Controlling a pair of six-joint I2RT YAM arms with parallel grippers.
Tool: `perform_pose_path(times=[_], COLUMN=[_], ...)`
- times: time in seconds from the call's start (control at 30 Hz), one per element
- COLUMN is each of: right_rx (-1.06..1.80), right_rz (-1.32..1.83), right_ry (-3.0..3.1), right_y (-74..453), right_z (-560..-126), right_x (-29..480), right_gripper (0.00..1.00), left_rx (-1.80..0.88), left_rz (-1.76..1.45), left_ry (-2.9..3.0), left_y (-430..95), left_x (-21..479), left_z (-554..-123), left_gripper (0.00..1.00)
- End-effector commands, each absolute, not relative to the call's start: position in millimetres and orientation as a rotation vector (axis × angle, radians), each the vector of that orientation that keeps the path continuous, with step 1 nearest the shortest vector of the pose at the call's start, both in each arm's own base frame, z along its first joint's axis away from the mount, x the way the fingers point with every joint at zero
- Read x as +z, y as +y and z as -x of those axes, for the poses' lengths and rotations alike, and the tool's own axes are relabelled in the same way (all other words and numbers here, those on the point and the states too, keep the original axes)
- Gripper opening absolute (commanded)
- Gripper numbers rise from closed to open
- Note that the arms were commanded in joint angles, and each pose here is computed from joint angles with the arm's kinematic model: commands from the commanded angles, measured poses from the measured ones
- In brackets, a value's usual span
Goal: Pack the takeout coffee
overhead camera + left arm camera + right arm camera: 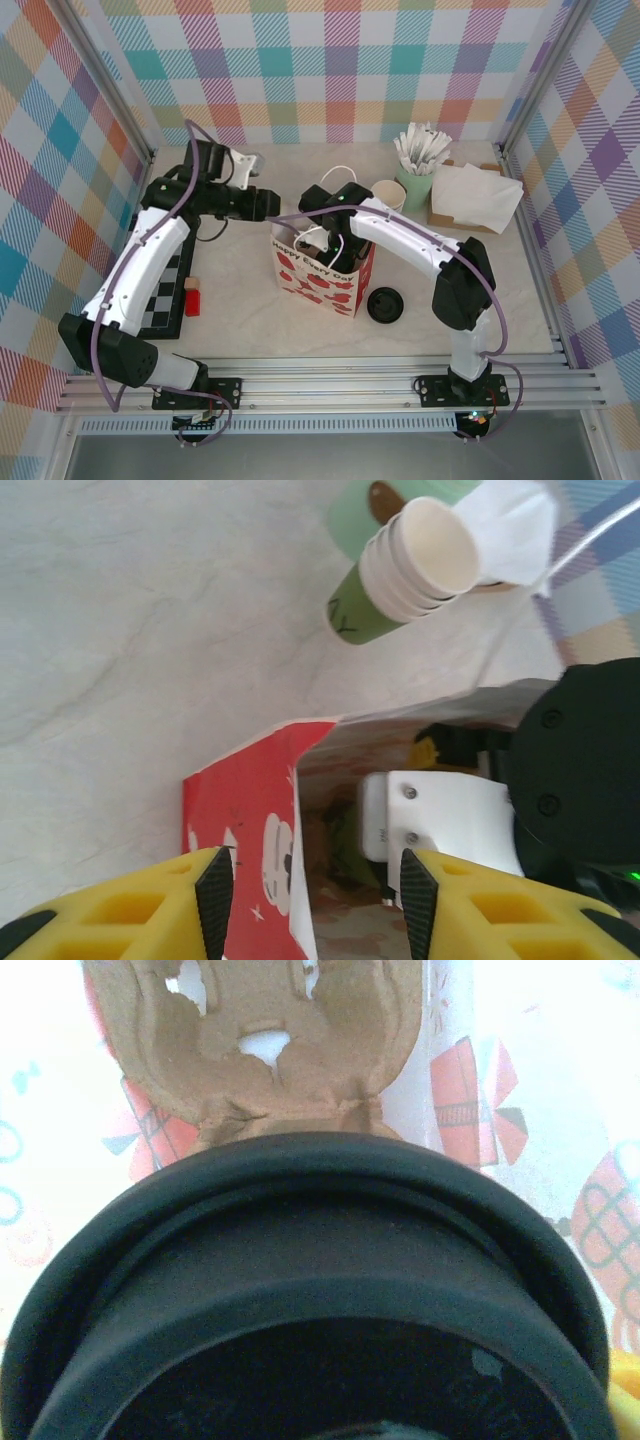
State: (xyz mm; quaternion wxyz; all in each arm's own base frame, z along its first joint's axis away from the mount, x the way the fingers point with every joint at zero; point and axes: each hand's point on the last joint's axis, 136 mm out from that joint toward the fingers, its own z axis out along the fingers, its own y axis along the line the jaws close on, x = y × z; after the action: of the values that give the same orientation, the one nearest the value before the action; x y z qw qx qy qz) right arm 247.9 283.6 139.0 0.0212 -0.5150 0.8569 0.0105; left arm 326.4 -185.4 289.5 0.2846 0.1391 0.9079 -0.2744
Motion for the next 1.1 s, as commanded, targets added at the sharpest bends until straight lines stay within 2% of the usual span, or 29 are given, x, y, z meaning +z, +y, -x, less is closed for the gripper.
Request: perform_pose_path(times=[0.0, 0.27, 0.47, 1.07], right_rx=[0.054, 0.015, -0.006, -0.07], right_rz=[1.598, 1.554, 1.551, 1.542], right_ry=[2.643, 2.65, 2.645, 2.607], right_y=[284, 282, 282, 274], right_z=[-248, -253, -256, -261], right_x=[139, 136, 137, 145], right_gripper=[0.87, 0.85, 0.84, 0.83], left_rx=[-0.503, -0.502, -0.44, -0.456], left_rz=[-0.288, -0.16, -0.155, -0.152], left_ry=[2.464, 2.383, 2.435, 2.398], left_y=[-172, -181, -173, -173], left_x=[275, 273, 257, 258], left_z=[-337, -339, -336, -335], left_gripper=[0.49, 0.42, 0.39, 0.12])
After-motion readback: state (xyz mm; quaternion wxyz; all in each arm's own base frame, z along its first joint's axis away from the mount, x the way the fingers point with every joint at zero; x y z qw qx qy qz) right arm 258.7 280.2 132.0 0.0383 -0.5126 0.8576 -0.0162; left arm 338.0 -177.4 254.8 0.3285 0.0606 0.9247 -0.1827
